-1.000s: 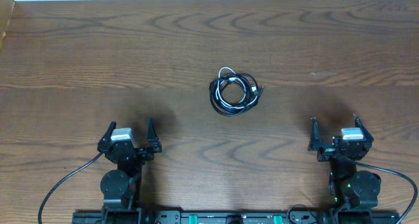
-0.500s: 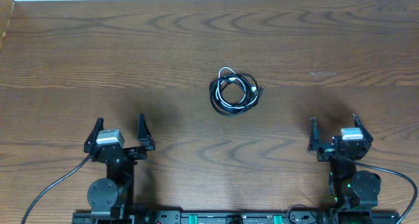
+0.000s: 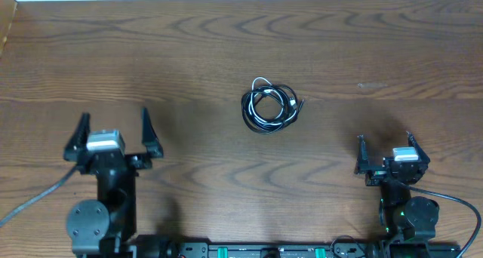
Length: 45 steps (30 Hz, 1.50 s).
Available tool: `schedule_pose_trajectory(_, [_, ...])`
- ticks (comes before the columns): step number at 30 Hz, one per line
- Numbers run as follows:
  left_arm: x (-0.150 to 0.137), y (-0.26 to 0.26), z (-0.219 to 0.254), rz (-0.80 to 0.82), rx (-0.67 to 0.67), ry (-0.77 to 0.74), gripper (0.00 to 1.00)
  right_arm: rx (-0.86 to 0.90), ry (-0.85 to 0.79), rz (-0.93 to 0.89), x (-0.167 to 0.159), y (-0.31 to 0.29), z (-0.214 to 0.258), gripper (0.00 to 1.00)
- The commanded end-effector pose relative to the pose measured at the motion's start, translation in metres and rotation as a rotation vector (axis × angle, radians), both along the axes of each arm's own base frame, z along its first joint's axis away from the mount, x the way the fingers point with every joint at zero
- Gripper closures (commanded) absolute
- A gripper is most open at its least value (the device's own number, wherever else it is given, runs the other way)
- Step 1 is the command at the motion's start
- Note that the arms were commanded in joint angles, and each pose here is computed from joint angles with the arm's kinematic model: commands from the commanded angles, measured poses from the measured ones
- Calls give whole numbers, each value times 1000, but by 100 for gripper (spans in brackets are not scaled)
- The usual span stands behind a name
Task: Untangle cables
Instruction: 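Raise the left arm and move it forward to the table's left side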
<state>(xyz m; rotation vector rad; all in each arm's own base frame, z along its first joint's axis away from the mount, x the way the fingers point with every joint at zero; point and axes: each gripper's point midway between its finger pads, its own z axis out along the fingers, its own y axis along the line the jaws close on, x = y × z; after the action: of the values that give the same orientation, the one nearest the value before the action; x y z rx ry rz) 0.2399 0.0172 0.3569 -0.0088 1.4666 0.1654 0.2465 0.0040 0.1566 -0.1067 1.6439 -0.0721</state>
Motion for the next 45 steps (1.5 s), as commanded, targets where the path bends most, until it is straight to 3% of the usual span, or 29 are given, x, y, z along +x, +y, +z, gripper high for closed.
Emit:
schedule_pose_trajectory(1, [9,19,28,128,151,-11,2,15,0,-5,0,-1,0,1])
schedule_pose_trajectory(7, [41,20,58,142,160,-2,2,15,0,-5,0,-1,0,1])
schedule_pose_trajectory(20, [114,-11,52,-64,72,323,2,15,0,-5,0,-1,0,1])
schedule_pose_trajectory(31, [150,-15,17,-62,-153,451,2,15,0,-5,0,-1,0,1])
schedule_pose_trajectory(40, [187,-16,-44,-55,-130,607,2,15,0,-5,0,-1,0,1])
schedule_pose_trajectory(45, [191,-17,-52,-58,-95,630,2,15,0,-5,0,-1,0,1])
